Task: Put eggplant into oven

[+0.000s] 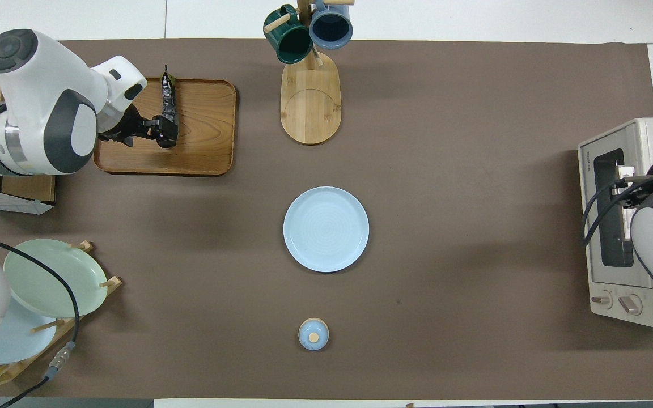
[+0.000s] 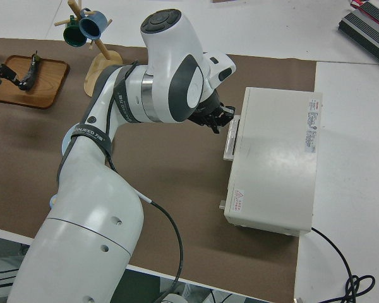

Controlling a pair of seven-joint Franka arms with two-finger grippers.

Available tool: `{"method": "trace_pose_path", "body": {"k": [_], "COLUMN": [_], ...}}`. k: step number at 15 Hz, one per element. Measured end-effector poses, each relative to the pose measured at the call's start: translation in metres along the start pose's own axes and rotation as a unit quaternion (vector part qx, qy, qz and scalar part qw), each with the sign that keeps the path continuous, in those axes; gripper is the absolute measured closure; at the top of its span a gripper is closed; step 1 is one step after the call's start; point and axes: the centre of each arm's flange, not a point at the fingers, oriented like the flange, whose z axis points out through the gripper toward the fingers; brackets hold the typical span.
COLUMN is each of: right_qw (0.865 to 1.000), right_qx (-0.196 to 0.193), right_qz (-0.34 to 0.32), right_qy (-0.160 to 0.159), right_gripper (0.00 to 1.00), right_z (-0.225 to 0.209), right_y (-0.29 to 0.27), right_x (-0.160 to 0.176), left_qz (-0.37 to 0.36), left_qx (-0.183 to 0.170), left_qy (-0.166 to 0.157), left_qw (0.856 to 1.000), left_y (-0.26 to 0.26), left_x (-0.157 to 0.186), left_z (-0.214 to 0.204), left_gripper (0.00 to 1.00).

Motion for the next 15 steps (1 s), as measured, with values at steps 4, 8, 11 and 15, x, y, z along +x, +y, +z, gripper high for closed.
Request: {"method": "trace_pose_path", "body": {"k": [4,8,11,15], "right_qw": [1.0,1.0,1.0,1.0], "right_qx": [-0.004,-0.002,-0.002,-0.001], "right_qz": [-0.005,-0.007,-0.01,-0.013], "right_qy": [0.001,-0.003,-0.003,0.011], "right_gripper": [0.99,0.99,0.99,0.99], "right_z": [0.015,0.028,0.033,0.034], "right_y": [0.02,0.023,0.021,0.017], "right_x": [-0.002,-0.004,-0.005,-0.01], "left_qz": [0.011,0.025,0.027,0.027], "left_qx": [0.002,0.005,0.005,0.006], "left_qy": [0.007,0.005,0.005,0.007], "left_qw": [1.0,1.0,1.0,1.0], "left_y": [0.006,0.005,0.005,0.004], "left_x": [0.006,0.003,0.0,0.001], "left_z": [0.021,0.034,0.041,0.041], "left_gripper": [0.0,0.0,0.01,0.21]}}
